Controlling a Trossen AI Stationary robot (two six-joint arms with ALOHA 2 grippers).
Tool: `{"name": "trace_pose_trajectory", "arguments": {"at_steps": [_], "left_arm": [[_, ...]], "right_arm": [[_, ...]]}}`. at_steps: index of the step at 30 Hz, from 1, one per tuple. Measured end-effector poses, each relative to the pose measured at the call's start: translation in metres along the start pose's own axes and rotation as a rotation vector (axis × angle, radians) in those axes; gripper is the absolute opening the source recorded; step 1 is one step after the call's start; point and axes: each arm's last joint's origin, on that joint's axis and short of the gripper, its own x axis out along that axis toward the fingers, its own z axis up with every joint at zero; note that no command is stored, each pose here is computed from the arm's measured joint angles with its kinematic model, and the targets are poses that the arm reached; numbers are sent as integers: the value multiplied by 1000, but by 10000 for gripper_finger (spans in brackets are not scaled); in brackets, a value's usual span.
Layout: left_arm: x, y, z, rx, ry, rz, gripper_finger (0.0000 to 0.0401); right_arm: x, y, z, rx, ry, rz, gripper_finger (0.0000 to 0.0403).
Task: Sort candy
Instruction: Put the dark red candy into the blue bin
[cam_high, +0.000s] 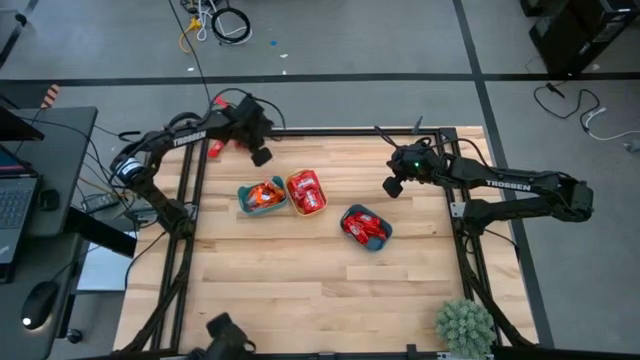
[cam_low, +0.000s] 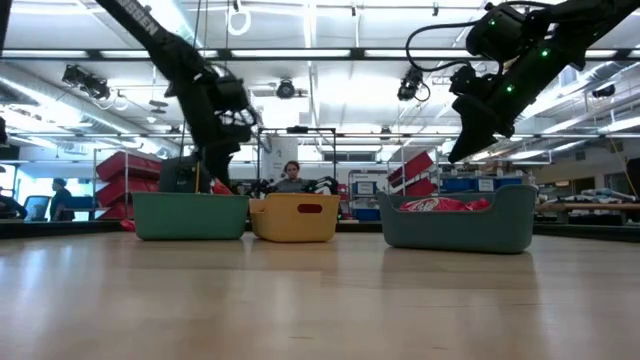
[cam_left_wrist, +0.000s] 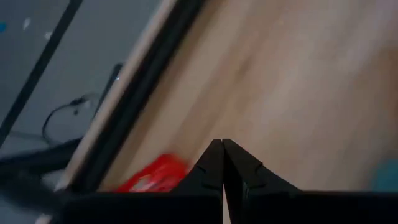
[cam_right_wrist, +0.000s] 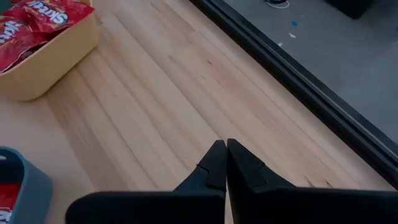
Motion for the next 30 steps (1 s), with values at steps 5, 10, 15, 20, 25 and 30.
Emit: {"name": "trace_pose_trajectory", "arguments": {"at_steps": [5,10,15,20,25,30], "left_arm": [[6,28,-12,30,39,41,3],[9,31,-15,257,79,52,23],[24,31,-20,304,156,36,57],[50,30,-30,310,293,28,92],[71,31,-32,313,325,42,116],[74,31,-31,324,342,72,113]], "right_arm": [[0,0,0,-4,2,16,0],[0,1,0,-7,3,22,0],[0,1,0,-7,3,22,0],[0,1,0,-7,3,22,0],[0,1,0,-7,3,22,0],[0,1,0,-7,4,22,0]]}}
